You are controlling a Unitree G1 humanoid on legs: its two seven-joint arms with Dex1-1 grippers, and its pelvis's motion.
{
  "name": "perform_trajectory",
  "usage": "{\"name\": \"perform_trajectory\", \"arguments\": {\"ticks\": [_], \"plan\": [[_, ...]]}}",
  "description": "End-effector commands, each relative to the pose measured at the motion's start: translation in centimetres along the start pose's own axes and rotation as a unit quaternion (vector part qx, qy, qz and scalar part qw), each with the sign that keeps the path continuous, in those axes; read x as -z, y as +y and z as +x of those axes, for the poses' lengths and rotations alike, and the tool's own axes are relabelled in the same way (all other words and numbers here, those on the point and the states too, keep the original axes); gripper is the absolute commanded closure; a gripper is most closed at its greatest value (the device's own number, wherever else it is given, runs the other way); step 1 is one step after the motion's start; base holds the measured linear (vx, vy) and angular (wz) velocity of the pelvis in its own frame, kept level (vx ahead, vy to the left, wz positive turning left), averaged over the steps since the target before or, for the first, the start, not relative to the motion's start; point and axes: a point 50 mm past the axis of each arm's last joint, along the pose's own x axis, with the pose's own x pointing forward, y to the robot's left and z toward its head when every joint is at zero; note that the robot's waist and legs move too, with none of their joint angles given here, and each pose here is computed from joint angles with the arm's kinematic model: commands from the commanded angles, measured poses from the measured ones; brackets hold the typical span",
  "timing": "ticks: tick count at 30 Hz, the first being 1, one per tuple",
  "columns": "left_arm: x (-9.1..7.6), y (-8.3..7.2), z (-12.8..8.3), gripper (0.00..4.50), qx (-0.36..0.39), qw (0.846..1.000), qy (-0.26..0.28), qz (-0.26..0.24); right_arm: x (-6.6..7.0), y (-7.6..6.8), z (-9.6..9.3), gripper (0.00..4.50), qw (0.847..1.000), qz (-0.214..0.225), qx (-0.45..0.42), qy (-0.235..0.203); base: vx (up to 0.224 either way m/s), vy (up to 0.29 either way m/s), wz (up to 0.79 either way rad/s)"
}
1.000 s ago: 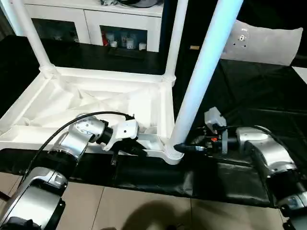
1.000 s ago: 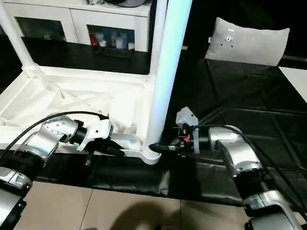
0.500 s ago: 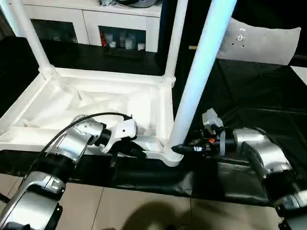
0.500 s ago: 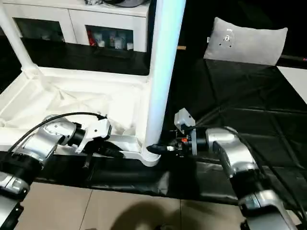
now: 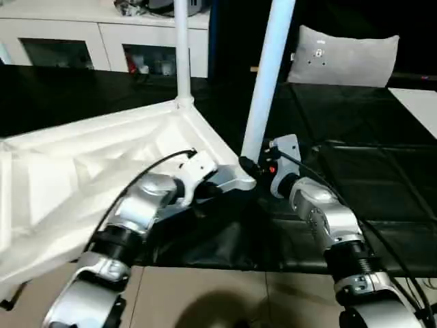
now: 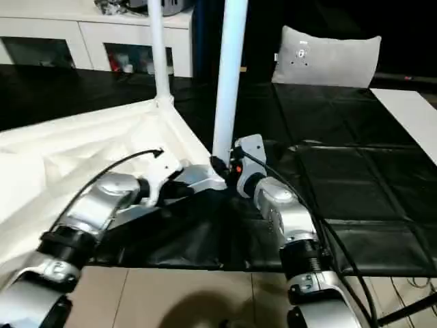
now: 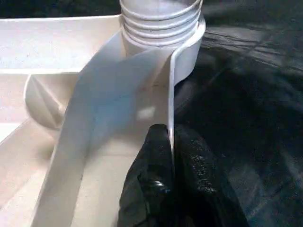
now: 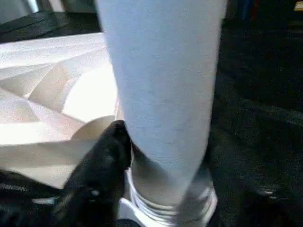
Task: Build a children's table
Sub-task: Rotate leg to tighten
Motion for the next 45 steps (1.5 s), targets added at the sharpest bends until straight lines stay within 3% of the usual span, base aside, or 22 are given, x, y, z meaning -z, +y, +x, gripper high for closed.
{"name": "perform_trajectory", "arguments": {"ticks": [1, 8, 10, 13, 17, 20, 23, 24, 25, 27, 30, 40, 45], "plan": [[-1.3, -1.0, 1.0, 4.5, 0.01, 0.999, -0.025, 0.023, 0.3, 1.2, 0.0, 1.68, 0.998, 0.024, -0.055, -0.009, 0.0, 0.0, 0.0], [0.1, -0.6, 0.0, 4.5, 0.039, 0.997, -0.004, 0.074, -0.9, -2.1, -2.7, 1.0, 0.996, -0.017, -0.089, -0.025, 0.0, 0.0, 0.0], [0.7, -0.7, -0.8, 4.5, 0.083, 0.993, -0.007, 0.087, -1.6, -3.4, -4.7, 0.83, 0.987, -0.057, -0.147, -0.018, 0.0, 0.0, 0.0], [1.4, -1.1, -1.7, 4.5, 0.148, 0.982, -0.008, 0.113, -2.0, -4.4, -6.3, 0.57, 0.974, -0.118, -0.191, 0.012, 0.0, 0.0, 0.0], [2.2, -1.2, -2.6, 4.5, 0.199, 0.968, 0.014, 0.149, -2.4, -5.0, -7.0, 0.49, 0.961, -0.153, -0.231, 0.029, 0.0, 0.0, 0.0], [2.7, -1.0, -3.2, 4.5, 0.234, 0.955, 0.03, 0.178, -2.9, -4.8, -7.5, 0.49, 0.943, -0.158, -0.29, 0.039, 0.0, 0.0, 0.0], [2.8, -1.0, -3.8, 4.5, 0.267, 0.942, 0.04, 0.197, -2.8, -4.3, -7.6, 0.77, 0.924, -0.157, -0.343, 0.058, 0.0, 0.0, 0.0], [2.8, -1.0, -3.8, 4.5, 0.267, 0.942, 0.04, 0.197, -2.8, -4.3, -7.6, 0.86, 0.924, -0.157, -0.343, 0.058, 0.0, 0.0, 0.0], [2.7, -1.0, -4.1, 4.5, 0.288, 0.933, 0.047, 0.212, -2.3, -3.6, -7.7, 0.96, 0.907, -0.155, -0.384, 0.076, 0.0, 0.0, 0.0], [2.7, -1.1, -4.3, 4.5, 0.303, 0.925, 0.052, 0.224, -1.8, -3.0, -7.7, 1.18, 0.892, -0.153, -0.415, 0.091, 0.0, 0.0, 0.0], [2.7, -1.1, -4.3, 4.5, 0.315, 0.918, 0.056, 0.236, -1.2, -2.5, -7.5, 1.37, 0.88, -0.15, -0.438, 0.101, 0.0, 0.0, 0.0], [2.6, -1.3, -4.2, 4.5, 0.326, 0.915, 0.045, 0.232, -0.3, -1.8, -7.5, 2.37, 0.864, -0.123, -0.473, 0.12, 0.0, 0.0, 0.0], [2.5, -1.4, -4.3, 4.5, 0.318, 0.929, 0.022, 0.188, -0.3, -1.3, -7.9, 2.52, 0.867, -0.083, -0.481, 0.102, 0.0, 0.0, 0.0]]}}
